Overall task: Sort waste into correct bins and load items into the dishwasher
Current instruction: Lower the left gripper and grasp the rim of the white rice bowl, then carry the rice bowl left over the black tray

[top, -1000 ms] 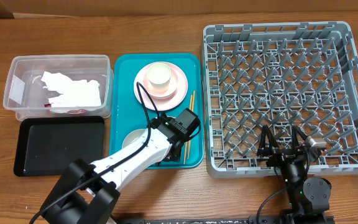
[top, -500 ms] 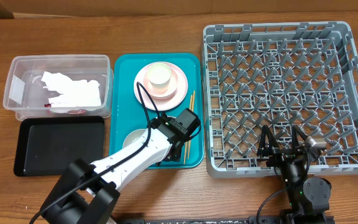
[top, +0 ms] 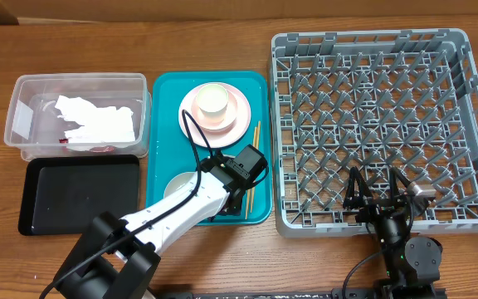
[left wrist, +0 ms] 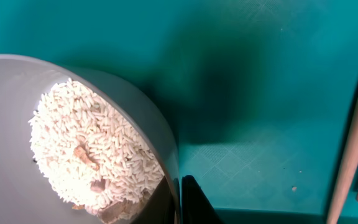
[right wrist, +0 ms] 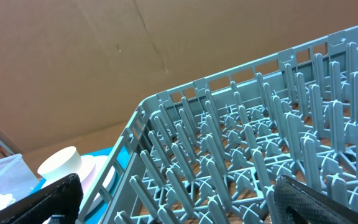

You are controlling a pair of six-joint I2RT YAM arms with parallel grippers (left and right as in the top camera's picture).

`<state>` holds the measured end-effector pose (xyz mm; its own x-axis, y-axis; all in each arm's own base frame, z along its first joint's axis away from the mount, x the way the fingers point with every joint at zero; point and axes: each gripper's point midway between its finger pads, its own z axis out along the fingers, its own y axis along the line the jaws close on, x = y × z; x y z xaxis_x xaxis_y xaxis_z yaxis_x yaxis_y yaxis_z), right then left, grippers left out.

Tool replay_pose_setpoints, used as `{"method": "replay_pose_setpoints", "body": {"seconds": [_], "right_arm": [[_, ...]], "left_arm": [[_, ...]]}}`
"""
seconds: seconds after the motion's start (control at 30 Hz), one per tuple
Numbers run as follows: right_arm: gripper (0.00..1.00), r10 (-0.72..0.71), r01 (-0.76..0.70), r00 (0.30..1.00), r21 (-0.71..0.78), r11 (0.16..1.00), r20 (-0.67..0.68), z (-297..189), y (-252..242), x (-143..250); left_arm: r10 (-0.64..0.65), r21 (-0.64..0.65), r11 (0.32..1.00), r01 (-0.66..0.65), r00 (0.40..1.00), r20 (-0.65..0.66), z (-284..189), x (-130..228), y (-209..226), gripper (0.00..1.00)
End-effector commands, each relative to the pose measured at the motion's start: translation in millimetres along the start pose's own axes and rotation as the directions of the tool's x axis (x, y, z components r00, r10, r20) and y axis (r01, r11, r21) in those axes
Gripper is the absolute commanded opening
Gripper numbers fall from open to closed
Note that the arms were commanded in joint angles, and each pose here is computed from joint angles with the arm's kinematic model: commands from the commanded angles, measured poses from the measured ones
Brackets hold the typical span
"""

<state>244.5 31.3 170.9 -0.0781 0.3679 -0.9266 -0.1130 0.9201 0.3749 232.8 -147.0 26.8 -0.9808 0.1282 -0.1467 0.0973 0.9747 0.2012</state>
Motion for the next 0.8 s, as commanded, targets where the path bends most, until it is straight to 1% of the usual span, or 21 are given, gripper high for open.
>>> {"method": "replay_pose_setpoints", "body": {"seconds": [0.0,0.1,0.17,0.33,0.43,0.53,0.77], "right_arm": [[1.00,-0.004,0.004,1.000,0.002,1.000,0.003,0,-2,2],[1.00,-0.003,0.003,1.000,0.002,1.000,0.003,0,-2,2],[1.00,-0.004,0.004,1.000,0.002,1.000,0.003,0,-2,2],[1.00,-0.003,0.003,1.000,0.002,1.000,0.003,0,-2,2],[1.00,-0.004,0.004,1.000,0.002,1.000,0.003,0,-2,2],[1.00,-0.003,0.003,1.000,0.002,1.000,0.003,0,-2,2],[1.00,-0.004,0.004,1.000,0.002,1.000,0.004,0,-2,1]], "left_arm": [[-0.010,-0.019,1.000,0.011,1.000,0.003,5,2,6,0.08],[-0.010,-0.020,1.000,0.010,1.000,0.002,5,3,6,0.08],[-0.009,-0.020,1.000,0.009,1.000,0.002,5,3,6,0.04],[-0.005,-0.022,1.000,0.005,1.000,-0.002,3,2,6,0.04],[-0.008,0.000,1.000,0.008,1.000,-0.005,-3,-1,2,0.04],[-0.015,0.044,0.999,0.015,1.000,0.001,-18,-10,-6,0.04],[-0.030,0.073,0.997,0.026,0.998,0.049,-62,-32,-7,0.04]]}}
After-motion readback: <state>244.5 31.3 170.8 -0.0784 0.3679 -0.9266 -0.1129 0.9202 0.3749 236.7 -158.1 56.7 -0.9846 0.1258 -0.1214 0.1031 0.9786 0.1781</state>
